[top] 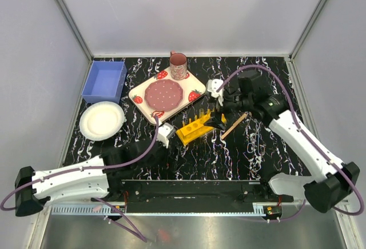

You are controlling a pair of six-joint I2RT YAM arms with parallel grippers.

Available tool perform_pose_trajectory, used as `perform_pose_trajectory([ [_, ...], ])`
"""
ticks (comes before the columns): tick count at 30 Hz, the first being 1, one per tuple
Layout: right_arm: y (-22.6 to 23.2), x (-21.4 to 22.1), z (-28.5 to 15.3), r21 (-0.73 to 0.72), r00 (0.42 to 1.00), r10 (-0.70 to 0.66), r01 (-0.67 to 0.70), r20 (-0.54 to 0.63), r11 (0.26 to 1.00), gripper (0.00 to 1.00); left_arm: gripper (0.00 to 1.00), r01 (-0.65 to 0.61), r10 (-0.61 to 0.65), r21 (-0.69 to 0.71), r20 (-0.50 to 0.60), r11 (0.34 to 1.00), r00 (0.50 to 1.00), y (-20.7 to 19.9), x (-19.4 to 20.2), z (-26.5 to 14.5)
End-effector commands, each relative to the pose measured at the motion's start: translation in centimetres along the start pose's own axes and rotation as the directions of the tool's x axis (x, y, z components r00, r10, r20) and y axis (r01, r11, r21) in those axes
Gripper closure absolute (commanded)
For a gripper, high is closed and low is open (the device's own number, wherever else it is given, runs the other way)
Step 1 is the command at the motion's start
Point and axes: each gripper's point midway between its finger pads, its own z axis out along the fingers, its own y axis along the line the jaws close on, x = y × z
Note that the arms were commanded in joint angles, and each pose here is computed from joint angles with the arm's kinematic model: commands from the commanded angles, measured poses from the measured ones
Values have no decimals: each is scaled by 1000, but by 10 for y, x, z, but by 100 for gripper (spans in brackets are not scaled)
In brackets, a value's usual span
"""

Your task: Organize the chemistry lab equipment

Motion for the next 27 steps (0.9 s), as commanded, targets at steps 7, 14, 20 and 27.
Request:
perform_pose_trajectory([
  [7,18,11,-83,76,984,165,-170,72,982,0,23,-40,38,35,51,999,998,-36,-26,26],
  [14,-6,44,-96,164,910,365,-397,196,903,0,53,43,-42,-21,46,999,998,-36,-17,65],
  [20,-34,65,-100,197,829,473,-538,298,819,0,64,140,-124,-170,105,975,987,-17,-19,95],
  [27,-40,79,-98,197,791,509,-589,339,784,0,69,279,-231,-249,206,927,951,5,-14,106],
])
